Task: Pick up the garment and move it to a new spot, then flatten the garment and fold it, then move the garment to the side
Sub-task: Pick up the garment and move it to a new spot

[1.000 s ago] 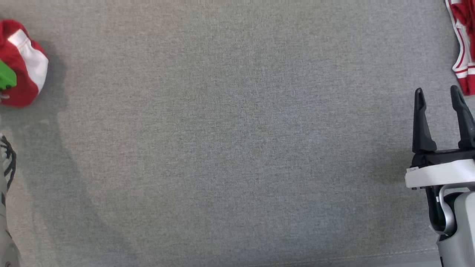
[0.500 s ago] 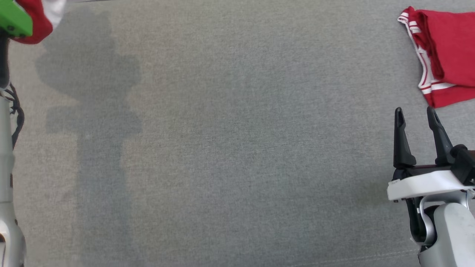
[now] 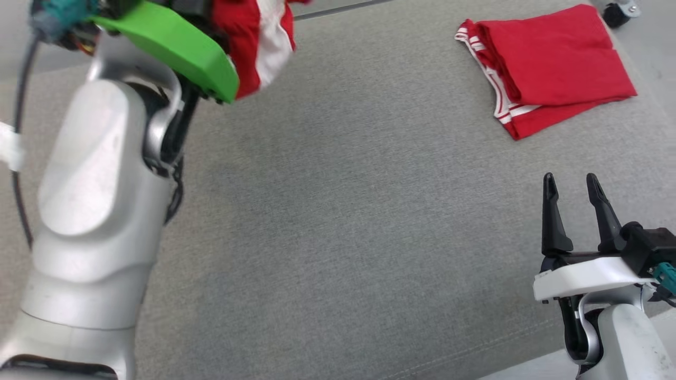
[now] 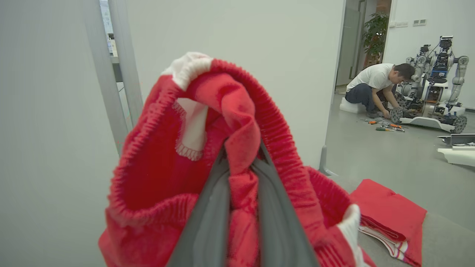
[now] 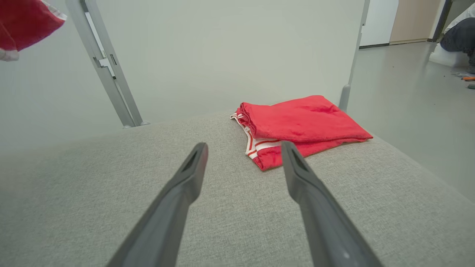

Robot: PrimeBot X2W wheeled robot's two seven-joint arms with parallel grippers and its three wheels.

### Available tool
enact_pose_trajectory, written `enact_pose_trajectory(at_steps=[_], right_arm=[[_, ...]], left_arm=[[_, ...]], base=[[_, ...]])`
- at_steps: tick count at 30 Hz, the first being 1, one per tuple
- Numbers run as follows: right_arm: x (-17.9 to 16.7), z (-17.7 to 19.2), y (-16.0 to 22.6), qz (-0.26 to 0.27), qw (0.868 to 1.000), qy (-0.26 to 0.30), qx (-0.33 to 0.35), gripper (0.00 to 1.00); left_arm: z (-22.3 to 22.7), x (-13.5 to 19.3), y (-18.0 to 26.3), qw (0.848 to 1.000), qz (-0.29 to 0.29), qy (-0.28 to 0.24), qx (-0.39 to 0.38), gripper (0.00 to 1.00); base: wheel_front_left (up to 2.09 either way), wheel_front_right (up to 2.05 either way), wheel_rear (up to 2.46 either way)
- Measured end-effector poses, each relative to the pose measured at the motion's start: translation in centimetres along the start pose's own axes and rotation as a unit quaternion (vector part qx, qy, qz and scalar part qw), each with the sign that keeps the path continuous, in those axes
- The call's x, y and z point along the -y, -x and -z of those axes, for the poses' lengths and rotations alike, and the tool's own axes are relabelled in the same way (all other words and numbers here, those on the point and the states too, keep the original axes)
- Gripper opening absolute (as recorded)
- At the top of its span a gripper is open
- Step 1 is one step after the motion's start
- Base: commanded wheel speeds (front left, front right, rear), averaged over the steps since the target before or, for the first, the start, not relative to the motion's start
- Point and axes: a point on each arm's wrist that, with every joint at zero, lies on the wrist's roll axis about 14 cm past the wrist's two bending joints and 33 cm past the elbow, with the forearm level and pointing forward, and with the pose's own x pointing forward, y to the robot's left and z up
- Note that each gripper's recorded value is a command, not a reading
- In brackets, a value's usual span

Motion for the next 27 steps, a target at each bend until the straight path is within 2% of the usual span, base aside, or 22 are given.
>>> enact_pose_trajectory(at_steps=[5,9,16,17,18,21,27], right_arm=[[1.2,-0.8,1.3,0.021,1.000,-0.003,0.007,1.00],[2.0,-1.1,2.2,0.035,0.999,-0.008,0.010,1.00],[1.8,-0.3,2.4,0.035,0.999,-0.014,-0.002,1.00],[1.6,-0.2,2.3,0.033,0.999,-0.014,-0.003,1.00],[1.4,-0.1,2.2,0.030,0.999,-0.015,-0.005,1.00],[0.8,0.1,2.0,0.021,1.000,-0.018,-0.006,1.00],[-0.3,0.0,1.9,0.004,1.000,-0.025,-0.002,1.00]], left_arm=[[4.7,3.8,0.5,0.998,0.017,0.058,-0.035,0.00],[10.6,6.5,2.9,0.991,0.018,0.101,-0.091,0.00],[18.7,9.6,8.0,0.972,0.017,0.136,-0.188,0.00],[19.3,10.0,8.6,0.971,0.020,0.137,-0.196,0.19],[19.6,10.4,8.9,0.970,0.026,0.136,-0.201,1.00],[19.7,10.9,9.3,0.970,0.034,0.129,-0.202,1.00],[16.7,9.9,8.7,0.982,0.020,0.117,-0.148,1.00]], base=[[0.00,0.00,0.00],[0.00,0.00,0.00],[0.00,0.00,0.00],[0.00,0.00,0.00],[0.00,0.00,0.00],[0.00,0.00,0.00],[0.00,0.00,0.00]])
